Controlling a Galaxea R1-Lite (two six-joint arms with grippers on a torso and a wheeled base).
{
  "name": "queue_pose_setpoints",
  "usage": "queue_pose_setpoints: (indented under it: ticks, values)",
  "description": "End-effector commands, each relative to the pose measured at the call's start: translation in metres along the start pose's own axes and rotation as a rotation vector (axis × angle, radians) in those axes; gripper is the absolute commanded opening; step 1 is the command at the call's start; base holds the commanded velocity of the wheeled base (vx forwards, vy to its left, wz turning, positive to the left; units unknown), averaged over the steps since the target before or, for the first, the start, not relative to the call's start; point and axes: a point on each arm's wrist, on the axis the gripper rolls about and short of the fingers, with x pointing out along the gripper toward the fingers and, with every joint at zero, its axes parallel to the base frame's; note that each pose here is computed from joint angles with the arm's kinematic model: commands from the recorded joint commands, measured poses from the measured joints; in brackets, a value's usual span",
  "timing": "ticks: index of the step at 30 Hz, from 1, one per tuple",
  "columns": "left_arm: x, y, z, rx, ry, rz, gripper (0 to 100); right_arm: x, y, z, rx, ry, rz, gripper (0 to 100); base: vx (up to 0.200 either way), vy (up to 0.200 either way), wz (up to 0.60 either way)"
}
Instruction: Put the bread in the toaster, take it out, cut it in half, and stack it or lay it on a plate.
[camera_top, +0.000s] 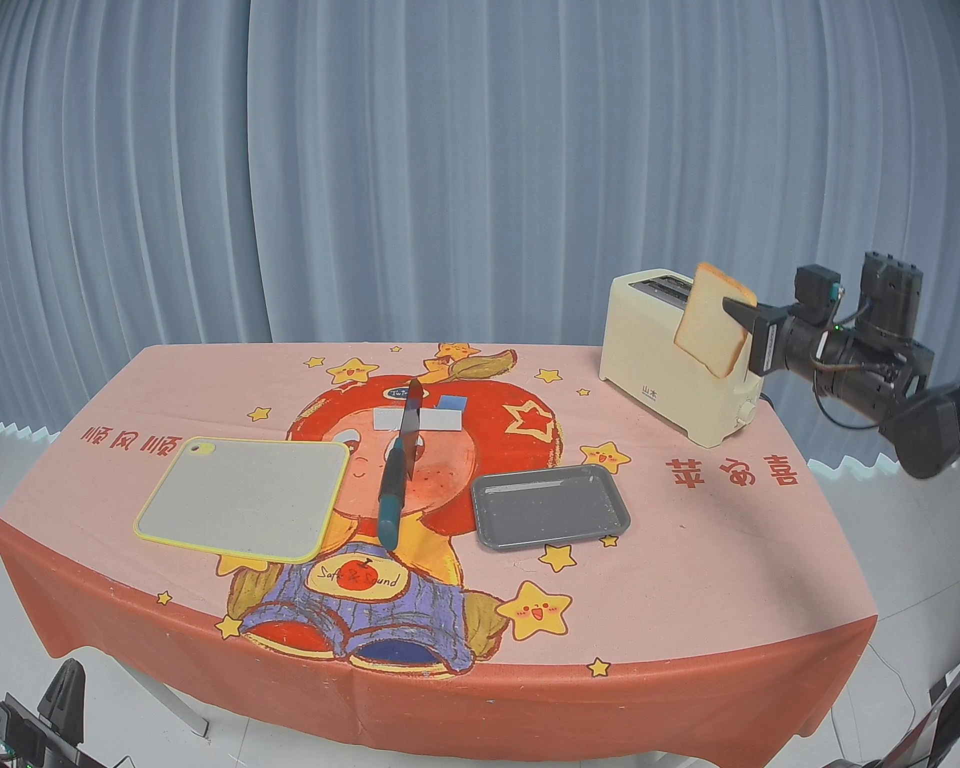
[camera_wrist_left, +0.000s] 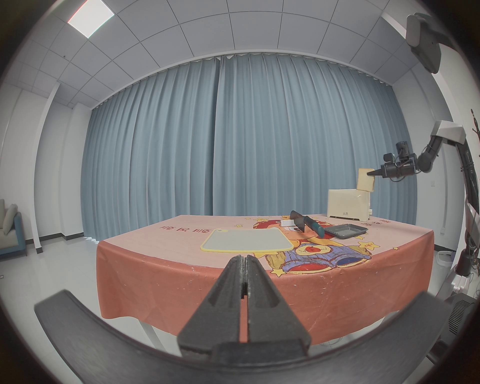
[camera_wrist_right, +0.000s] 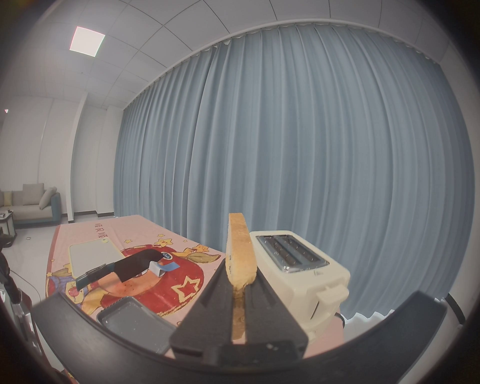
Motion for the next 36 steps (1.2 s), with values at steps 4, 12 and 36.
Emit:
queue_pose_setpoints:
  ticks: [4, 12, 36]
  values:
    - [0.001, 0.0, -0.005, 0.0, 0.016, 0.002, 0, -0.039, 0.014, -0.035, 0.0, -0.028, 0.016, 0, 0.0, 0.0, 0.0]
    - [0.001, 0.0, -0.005, -0.002, 0.015, 0.002, 0, -0.058, 0.019, -0.063, 0.001, -0.027, 0.013, 0, 0.0, 0.0, 0.0]
    - [0.001, 0.0, -0.005, -0.002, 0.015, 0.002, 0, -0.064, 0.031, -0.063, -0.008, -0.026, 0.047, 0, 0.0, 0.0, 0.0]
